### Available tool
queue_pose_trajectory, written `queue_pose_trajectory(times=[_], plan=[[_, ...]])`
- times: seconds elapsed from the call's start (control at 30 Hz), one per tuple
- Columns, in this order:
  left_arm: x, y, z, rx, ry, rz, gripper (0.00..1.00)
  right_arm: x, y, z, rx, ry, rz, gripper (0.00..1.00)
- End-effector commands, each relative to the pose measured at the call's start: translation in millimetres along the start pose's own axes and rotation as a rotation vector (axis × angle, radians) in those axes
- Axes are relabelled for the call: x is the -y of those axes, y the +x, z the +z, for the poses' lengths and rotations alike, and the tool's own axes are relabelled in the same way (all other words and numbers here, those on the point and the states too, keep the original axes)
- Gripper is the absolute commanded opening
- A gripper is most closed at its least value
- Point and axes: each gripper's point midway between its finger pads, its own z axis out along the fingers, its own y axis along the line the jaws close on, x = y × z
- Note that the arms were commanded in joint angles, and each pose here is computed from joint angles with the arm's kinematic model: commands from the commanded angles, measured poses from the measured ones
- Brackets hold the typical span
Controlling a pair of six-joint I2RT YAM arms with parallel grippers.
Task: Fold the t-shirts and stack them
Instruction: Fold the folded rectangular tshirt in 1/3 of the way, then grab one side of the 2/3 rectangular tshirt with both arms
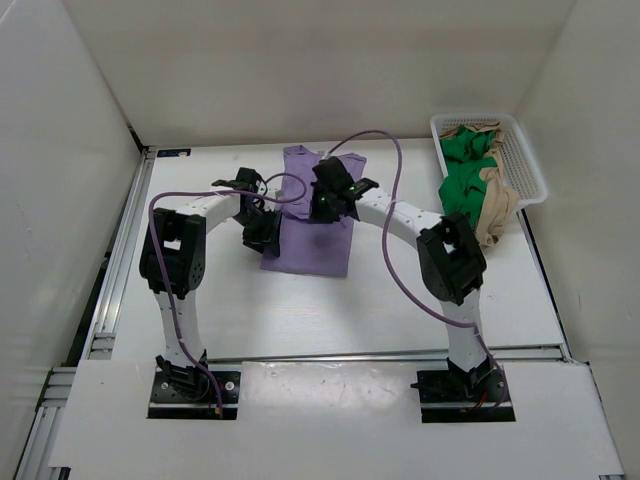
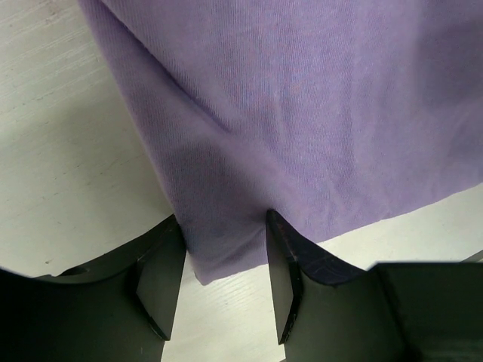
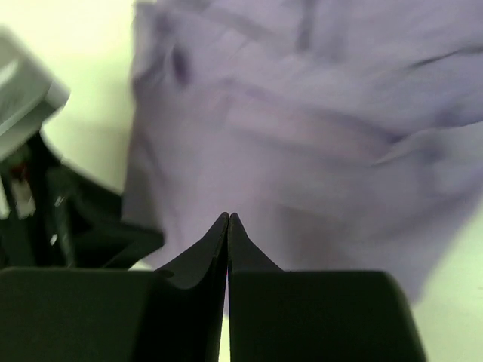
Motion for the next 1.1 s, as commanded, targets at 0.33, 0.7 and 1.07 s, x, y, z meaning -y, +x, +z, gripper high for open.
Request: queue_pose_trajectory(times=[0.33,0.7,1.07], plan=[[-10.4,15.4,2.7,-0.04,-0.052,0.004,0.57,-13.3,21.2,65.6,-0.081,-0.049,0.101,0.01],[-14.1,18.4,2.9,-0.046,-0.054,-0.008,0.57,22.2,-65.9,93.9,0.121,0.067,0.25,0.01],[-6.7,-7.3,-46.8,0.043,-0.051,-0.009,0.58,26.3,-88.1,-1.3,0.137,0.021,0.165,0.31]])
